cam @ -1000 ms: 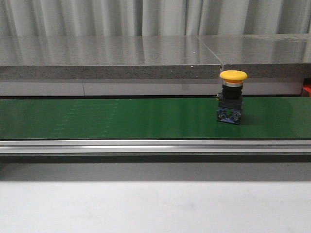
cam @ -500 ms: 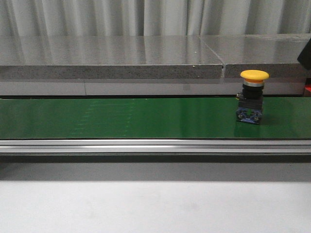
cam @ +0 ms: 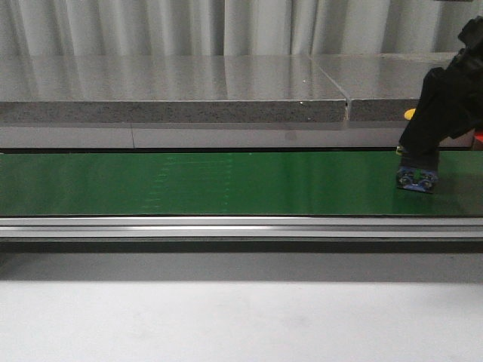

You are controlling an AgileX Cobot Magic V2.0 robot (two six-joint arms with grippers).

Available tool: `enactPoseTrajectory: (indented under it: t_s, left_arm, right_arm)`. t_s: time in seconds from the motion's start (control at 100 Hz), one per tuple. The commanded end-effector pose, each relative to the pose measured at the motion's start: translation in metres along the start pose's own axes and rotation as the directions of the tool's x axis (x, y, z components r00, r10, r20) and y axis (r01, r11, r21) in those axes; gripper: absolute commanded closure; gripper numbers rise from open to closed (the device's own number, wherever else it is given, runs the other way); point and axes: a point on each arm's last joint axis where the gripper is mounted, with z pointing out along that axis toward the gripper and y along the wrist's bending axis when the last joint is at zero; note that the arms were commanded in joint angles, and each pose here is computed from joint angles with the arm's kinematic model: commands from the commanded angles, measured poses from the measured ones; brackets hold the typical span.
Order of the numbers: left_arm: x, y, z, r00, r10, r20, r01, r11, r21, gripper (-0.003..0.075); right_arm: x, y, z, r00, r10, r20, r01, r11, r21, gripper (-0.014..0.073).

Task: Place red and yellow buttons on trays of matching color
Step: 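Lower the right gripper onto the yellow button at the belt end, then carry the yellow button into the yellow tray and open the right gripper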

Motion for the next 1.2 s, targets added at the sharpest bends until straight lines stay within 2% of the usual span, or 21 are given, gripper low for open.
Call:
enactPoseTrajectory:
  t_s: [0.0,0.05,0.1,0.25,0.29,0.34,0.56,0.74,0.81,0.9,0.98,0.99,1.0,1.06,1.19]
  left_arm:
    - [-0.015,-0.001,-0.003,0.995,-0.014,0.095,0.014,1.000,0.005,0.0739]
    - [-0.015,-0.001,-0.003,0.995,-0.014,0.095,0.014,1.000,0.005,0.0739]
    - [-0.015,-0.001,-0.003,0.995,-0.014,0.095,0.014,1.000,0.005,0.0739]
    - [-0.015,-0.001,-0.003,0.995,-0.014,0.095,0.014,1.000,0.005,0.0739]
    - [-0.015,-0.001,-0.003,0.995,-0.014,0.095,0.014,1.000,0.005,0.0739]
    - [-0.015,-0.001,-0.003,0.995,-0.014,0.095,0.014,1.000,0.005,0.0739]
    - [-0.015,-0.001,-0.003,0.995,-0.014,0.095,0.014,1.000,0.005,0.0739]
    - [-0.015,-0.001,-0.003,0.995,-0.014,0.095,0.014,1.000,0.005,0.0739]
    - [-0.015,-0.001,-0.003,0.995,-0.014,0.095,0.014,1.000,0.005,0.0739]
    - [-0.015,-0.001,-0.003,0.995,-0.014,0.095,0.014,1.000,0.005,0.0739]
    - [-0.015,-0.001,-0.003,0.995,-0.014,0.095,0.014,1.000,0.005,0.0739]
    - [-0.015,-0.001,-0.003,0.995,-0.014,0.095,0.014,1.000,0.005,0.0739]
    - [-0.015,-0.001,-0.003,0.995,-0.014,0.095,0.014,1.000,0.005,0.0739]
    - [-0.015,-0.001,-0.003,0.995,-0.014,0.095,0.014,1.000,0.005,0.0739]
    - [-0.015,-0.001,-0.003,0.995,-0.014,0.095,0.014,1.000,0.005,0.0739]
  right_arm:
    - [-0.013,-0.004,-0.007,0.996,-0.001,0.085,-0.004,0.999,0.054,0.0015]
    - [-0.013,-0.005,-0.004,0.996,0.002,0.084,-0.007,0.998,0.058,0.0038]
    - [-0.012,-0.006,-0.002,0.997,0.006,0.081,-0.011,0.998,0.057,0.0100]
    - [-0.013,-0.005,-0.002,0.996,0.023,0.086,-0.027,0.999,0.046,0.0440]
    - [-0.012,-0.005,-0.002,0.996,0.026,0.084,-0.030,0.999,0.040,0.0482]
    - [-0.012,-0.004,-0.003,0.996,0.033,0.081,-0.036,0.999,0.035,0.0507]
    - [-0.013,-0.005,-0.029,0.985,0.116,0.125,-0.123,0.991,0.048,0.0506]
    - [-0.001,-0.024,-0.075,0.964,0.196,0.180,-0.224,0.963,0.151,0.0506]
    - [0.009,-0.034,-0.096,0.946,0.254,0.200,-0.293,0.934,0.203,0.0506]
    - [0.025,-0.049,-0.121,0.903,0.362,0.232,-0.417,0.870,0.264,0.0506]
    - [0.041,-0.061,-0.139,0.848,0.454,0.275,-0.525,0.791,0.313,0.0506]
    - [0.045,-0.065,-0.144,0.835,0.469,0.288,-0.546,0.771,0.328,0.0506]
    - [0.045,-0.064,-0.144,0.836,0.466,0.288,-0.544,0.771,0.330,0.0506]
    - [0.058,-0.075,-0.157,0.789,0.519,0.328,-0.613,0.699,0.368,0.0506]
    - [0.078,-0.088,-0.172,0.701,0.598,0.389,-0.713,0.577,0.398,0.0506]
